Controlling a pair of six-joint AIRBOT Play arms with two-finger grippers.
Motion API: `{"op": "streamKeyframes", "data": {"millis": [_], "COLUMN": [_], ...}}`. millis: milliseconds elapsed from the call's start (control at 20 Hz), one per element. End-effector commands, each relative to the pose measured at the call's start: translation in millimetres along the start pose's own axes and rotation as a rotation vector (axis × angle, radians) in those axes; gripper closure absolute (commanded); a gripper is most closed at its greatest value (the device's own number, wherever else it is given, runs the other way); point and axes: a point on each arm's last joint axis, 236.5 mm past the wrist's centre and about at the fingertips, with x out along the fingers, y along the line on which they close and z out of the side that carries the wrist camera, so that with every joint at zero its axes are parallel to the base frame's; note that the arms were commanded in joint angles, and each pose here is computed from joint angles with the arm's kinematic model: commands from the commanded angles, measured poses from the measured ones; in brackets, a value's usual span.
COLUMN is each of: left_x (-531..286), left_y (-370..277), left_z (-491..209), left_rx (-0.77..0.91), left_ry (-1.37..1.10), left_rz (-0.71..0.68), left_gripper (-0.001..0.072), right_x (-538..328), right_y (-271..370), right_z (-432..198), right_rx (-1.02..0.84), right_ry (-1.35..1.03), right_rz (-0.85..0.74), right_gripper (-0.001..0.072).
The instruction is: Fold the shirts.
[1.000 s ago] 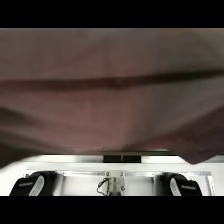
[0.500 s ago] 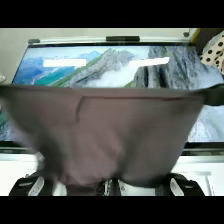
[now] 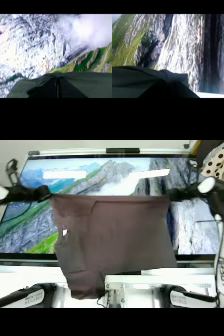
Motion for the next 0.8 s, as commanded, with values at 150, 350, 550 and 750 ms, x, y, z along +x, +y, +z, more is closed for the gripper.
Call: {"op": "streamKeyframes", "data": {"millis": [150,350,550,750], "left_x": [86.8,136.1,137.5,99.4], "left_y": [7.6,19.9,10.2,21.7], "left_z": [84.2,31.4,-6.3,-56.8], "left_rx": [-0.074,-0.143,-0.009,0.024], "left_ry": [-0.263,-0.082,0.073,0.336], "left_rz": [0.001,0.009,-0.004,-0.001], "left_gripper": [0.0678,0.0678,0.0678,0.0679], "right_x": [57.2,96.2,98.8,66.6], "right_y": [-11.1,-17.7,-14.9,-24.1], "right_z": [82.3,37.0,12.6,-18.1], "right_rx": [0.096,0.137,0.140,0.062], "right_ry": [-0.367,-0.196,-0.090,0.068], "right_rz": [-0.060,-0.055,-0.044,-0.076], "right_gripper": [0.0658,0.0658,0.0658,0.0659]}}
